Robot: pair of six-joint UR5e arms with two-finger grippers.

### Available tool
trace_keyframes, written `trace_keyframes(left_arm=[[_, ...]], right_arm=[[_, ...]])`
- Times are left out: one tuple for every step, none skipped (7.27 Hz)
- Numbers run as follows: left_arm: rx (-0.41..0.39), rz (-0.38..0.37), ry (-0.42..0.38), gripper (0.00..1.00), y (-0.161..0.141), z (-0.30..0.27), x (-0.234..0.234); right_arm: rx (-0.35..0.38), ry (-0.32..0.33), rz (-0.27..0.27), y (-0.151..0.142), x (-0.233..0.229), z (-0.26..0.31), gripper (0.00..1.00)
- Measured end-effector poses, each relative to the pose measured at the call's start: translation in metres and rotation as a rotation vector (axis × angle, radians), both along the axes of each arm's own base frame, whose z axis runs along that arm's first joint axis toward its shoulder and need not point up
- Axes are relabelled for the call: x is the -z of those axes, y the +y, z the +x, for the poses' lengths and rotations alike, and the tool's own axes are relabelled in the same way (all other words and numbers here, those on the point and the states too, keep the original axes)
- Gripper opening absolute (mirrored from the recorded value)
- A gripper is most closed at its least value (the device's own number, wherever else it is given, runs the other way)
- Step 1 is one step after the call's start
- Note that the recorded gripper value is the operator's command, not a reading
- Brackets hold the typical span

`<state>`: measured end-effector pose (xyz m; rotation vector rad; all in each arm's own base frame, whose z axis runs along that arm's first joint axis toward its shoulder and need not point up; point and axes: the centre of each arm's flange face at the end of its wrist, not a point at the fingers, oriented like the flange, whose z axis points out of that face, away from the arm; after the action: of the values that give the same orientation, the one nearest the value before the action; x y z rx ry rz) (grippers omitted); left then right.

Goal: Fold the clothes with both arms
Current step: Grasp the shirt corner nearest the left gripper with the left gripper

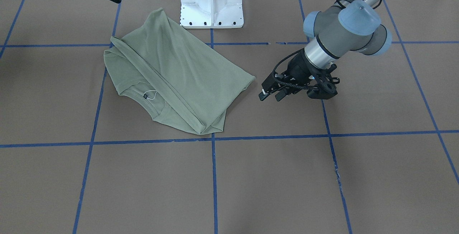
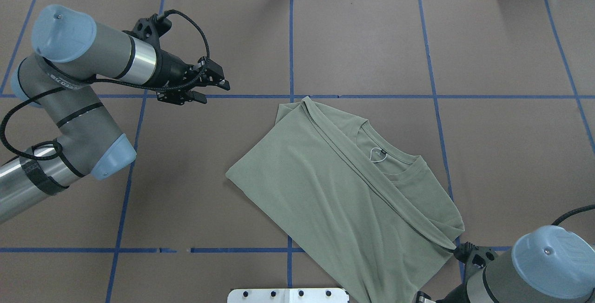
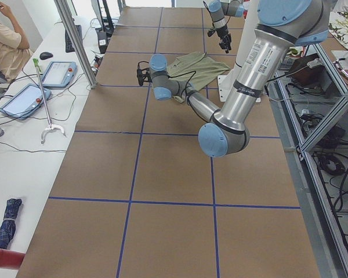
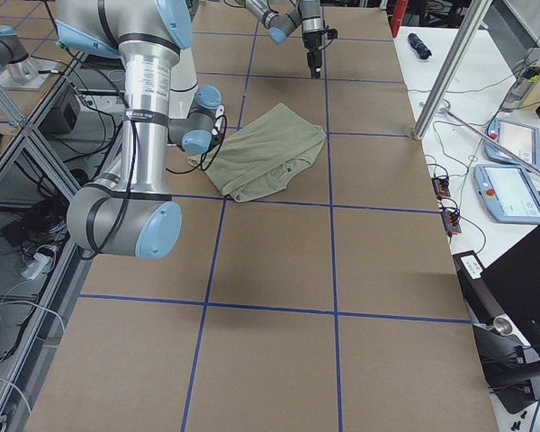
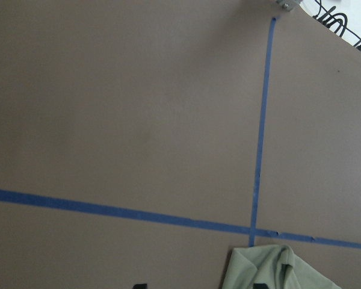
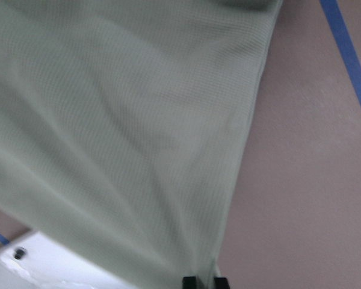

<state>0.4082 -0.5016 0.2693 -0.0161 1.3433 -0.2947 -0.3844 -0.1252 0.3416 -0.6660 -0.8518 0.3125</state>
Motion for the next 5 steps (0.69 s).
trace_keyframes(left_arm=[[-0.023,-0.049,0.008,0.86,0.014,0.016,0.001],[-0.052,-0.112,0.001,0.86,0.034,0.034,-0.004],[-0.079,-0.176,-0.032,0.86,0.056,0.052,-0.013],[-0.083,-0.223,-0.084,0.85,0.076,0.072,-0.020],[-0.070,-0.241,-0.131,0.83,0.091,0.089,-0.026]], right_arm=[[-0.032,0.003,0.014,-0.006,-0.001,0.000,1.00],[-0.106,0.001,0.022,-0.032,-0.001,0.008,1.00],[-0.195,-0.006,0.028,-0.065,0.002,0.020,1.00],[-0.281,-0.019,0.034,-0.098,0.007,0.034,1.00],[-0.337,-0.028,0.038,-0.120,0.011,0.043,1.00]])
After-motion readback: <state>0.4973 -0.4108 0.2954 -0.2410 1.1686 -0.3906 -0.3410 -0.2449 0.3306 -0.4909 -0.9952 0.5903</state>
